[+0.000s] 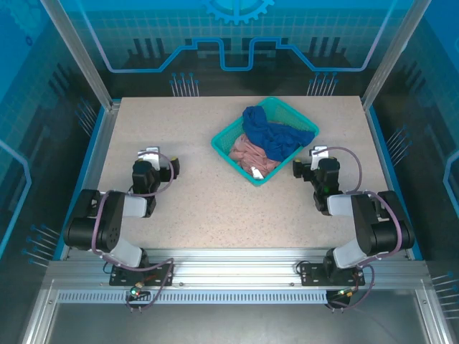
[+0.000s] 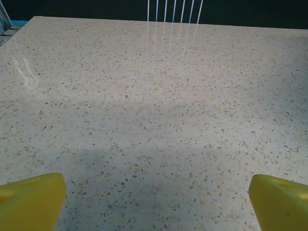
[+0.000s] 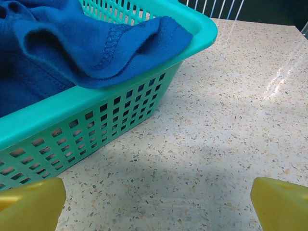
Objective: Fold the inside-out t-shirt
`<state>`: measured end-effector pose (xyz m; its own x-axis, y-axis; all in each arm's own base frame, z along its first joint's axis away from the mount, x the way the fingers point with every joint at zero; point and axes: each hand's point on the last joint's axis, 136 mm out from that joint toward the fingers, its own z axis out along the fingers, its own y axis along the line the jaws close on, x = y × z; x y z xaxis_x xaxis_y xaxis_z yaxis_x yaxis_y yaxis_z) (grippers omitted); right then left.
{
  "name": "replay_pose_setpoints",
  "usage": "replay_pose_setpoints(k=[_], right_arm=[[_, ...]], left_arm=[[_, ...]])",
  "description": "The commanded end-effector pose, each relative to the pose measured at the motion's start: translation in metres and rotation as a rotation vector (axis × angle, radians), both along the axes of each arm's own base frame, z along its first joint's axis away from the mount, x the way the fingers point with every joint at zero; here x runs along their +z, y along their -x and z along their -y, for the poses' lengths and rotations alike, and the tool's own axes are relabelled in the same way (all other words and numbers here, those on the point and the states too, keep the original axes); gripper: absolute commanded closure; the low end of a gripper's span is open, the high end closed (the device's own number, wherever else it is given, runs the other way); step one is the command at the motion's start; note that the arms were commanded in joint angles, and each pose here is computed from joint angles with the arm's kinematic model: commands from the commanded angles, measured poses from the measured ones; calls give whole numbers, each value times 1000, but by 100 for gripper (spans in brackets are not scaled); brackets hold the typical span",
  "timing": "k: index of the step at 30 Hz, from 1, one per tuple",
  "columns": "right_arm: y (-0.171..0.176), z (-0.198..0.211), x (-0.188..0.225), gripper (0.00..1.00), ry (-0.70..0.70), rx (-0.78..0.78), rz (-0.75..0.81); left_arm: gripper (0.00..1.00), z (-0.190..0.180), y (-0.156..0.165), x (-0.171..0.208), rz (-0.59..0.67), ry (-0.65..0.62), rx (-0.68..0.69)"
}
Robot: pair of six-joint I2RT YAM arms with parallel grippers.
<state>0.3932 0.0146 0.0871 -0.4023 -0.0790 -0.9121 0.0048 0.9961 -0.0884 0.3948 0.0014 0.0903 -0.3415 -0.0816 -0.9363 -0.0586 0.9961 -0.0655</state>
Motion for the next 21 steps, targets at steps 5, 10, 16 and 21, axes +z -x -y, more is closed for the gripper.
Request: replay_pose_setpoints(k=[5,10,16,21], right_arm=[[-3,-1,9,0,-1,8,31],[-2,-1,9,0,-1,8,30],[-3,-1,9,0,-1,7,31],[-2,-1,8,0,-2,8,29]], left_arm=[[1,7,-3,5,16,1,-35],[1,7,-4,5,14,7,-40],[1,6,-4,4,11,18,-44],[1,6,-4,5,12,18,-45]])
